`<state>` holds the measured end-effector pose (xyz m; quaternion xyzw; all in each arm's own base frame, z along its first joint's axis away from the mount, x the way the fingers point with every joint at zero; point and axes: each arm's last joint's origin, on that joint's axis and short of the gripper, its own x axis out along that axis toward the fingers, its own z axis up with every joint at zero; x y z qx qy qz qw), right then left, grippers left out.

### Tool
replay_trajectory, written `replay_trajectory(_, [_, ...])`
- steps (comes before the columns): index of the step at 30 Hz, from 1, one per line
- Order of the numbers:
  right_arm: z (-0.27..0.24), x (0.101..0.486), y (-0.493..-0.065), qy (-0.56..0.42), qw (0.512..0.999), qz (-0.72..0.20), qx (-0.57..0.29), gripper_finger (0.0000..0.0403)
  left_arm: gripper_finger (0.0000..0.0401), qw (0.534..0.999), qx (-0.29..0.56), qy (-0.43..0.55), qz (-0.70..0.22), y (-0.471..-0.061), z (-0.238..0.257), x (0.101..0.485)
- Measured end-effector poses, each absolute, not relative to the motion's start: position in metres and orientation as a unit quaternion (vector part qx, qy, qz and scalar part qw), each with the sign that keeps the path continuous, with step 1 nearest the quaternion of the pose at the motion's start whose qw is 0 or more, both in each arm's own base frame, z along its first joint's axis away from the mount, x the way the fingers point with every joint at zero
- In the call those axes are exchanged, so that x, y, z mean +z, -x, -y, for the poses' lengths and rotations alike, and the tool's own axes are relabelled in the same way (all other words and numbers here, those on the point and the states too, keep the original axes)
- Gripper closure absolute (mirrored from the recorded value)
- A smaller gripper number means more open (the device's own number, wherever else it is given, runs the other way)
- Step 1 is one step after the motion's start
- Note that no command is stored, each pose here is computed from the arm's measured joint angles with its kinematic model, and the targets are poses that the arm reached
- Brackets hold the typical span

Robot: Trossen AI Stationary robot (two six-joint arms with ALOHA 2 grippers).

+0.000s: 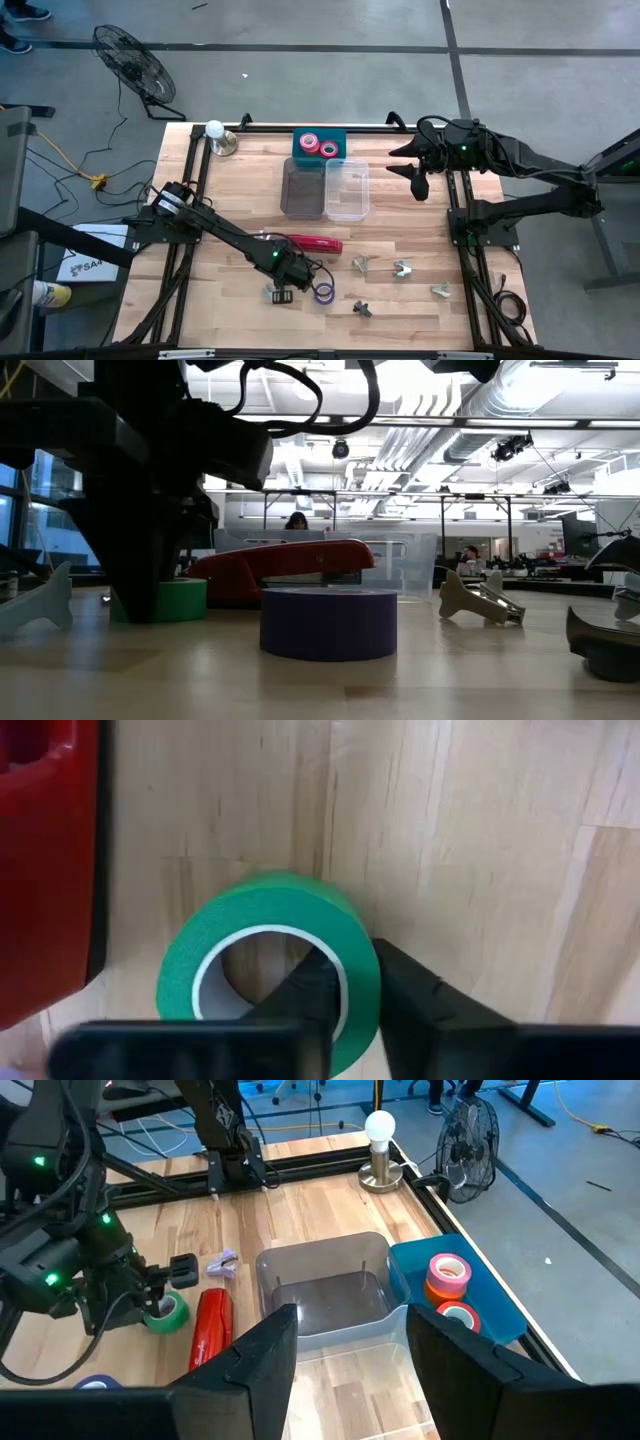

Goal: Pick and place Stapler, Stapler remover, tape
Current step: Put the green tape into the blue bin

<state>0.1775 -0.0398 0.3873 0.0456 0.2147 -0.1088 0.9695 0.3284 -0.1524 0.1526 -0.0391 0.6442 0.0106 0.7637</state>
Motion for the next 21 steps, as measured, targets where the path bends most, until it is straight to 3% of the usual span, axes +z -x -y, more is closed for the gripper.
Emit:
replay_trajectory(9, [0.040, 0.387, -0.177, -0.055, 0.969, -0.215, -0.111, 0.0221, 0.0366, 0.738, 0.023, 0.022, -0.674, -0.328, 0.152, 0.166])
replay_trajectory(21, [0.040, 0.387, -0.177, -0.072, 0.968, -0.213, -0.114, 0.0221, 0.0366, 0.754, 0.035, -0.113, -0.646, -0.348, 0.136, 0.268])
